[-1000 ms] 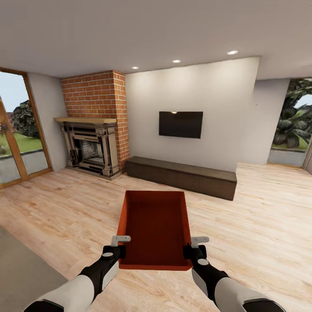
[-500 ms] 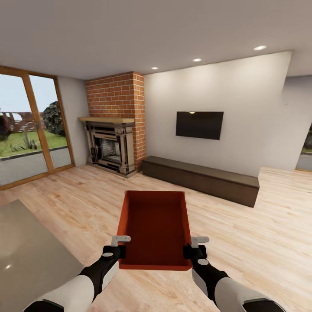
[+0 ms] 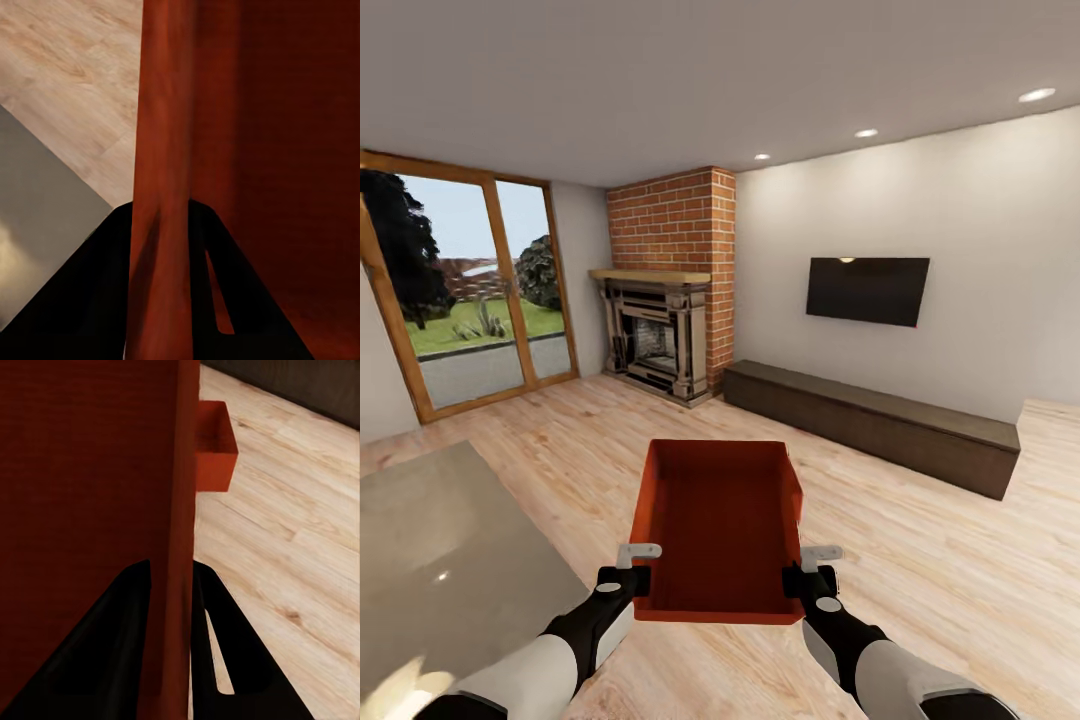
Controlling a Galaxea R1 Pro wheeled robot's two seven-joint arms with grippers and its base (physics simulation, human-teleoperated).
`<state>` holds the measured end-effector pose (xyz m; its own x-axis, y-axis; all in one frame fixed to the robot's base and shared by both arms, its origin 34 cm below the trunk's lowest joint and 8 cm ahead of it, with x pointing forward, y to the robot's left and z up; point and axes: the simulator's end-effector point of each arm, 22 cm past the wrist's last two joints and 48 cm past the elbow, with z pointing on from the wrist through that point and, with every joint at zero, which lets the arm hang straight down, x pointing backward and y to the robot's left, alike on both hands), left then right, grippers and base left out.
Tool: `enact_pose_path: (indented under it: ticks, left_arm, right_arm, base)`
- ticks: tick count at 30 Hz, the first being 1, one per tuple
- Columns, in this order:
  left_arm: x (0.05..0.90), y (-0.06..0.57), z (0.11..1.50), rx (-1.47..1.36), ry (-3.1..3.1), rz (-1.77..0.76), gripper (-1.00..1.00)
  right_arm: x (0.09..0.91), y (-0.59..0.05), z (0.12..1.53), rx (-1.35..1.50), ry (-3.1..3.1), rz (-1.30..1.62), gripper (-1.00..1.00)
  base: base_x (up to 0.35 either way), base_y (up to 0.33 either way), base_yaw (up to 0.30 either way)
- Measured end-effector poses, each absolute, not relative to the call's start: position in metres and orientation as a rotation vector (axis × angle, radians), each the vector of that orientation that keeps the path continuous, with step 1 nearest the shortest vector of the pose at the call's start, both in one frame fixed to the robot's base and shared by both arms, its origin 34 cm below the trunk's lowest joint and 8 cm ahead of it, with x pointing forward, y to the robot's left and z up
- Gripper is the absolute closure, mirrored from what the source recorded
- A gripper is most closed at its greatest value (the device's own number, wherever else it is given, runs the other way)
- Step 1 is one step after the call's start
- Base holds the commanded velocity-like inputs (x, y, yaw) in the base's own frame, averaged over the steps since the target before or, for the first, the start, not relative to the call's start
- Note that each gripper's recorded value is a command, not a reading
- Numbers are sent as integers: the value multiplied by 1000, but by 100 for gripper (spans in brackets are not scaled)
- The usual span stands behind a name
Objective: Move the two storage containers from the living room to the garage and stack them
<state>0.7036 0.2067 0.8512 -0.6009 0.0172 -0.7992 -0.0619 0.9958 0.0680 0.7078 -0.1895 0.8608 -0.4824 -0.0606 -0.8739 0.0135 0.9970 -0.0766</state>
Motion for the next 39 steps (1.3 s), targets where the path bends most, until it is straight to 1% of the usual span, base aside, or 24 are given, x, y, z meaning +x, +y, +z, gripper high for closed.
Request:
enact_pose_path:
  ticks: [39]
  left_arm:
    - [704,207,851,-31,2213,109,100]
  right_arm:
    - [708,-189,861,-33,2073,-88,100]
  base:
    - [0,0,268]
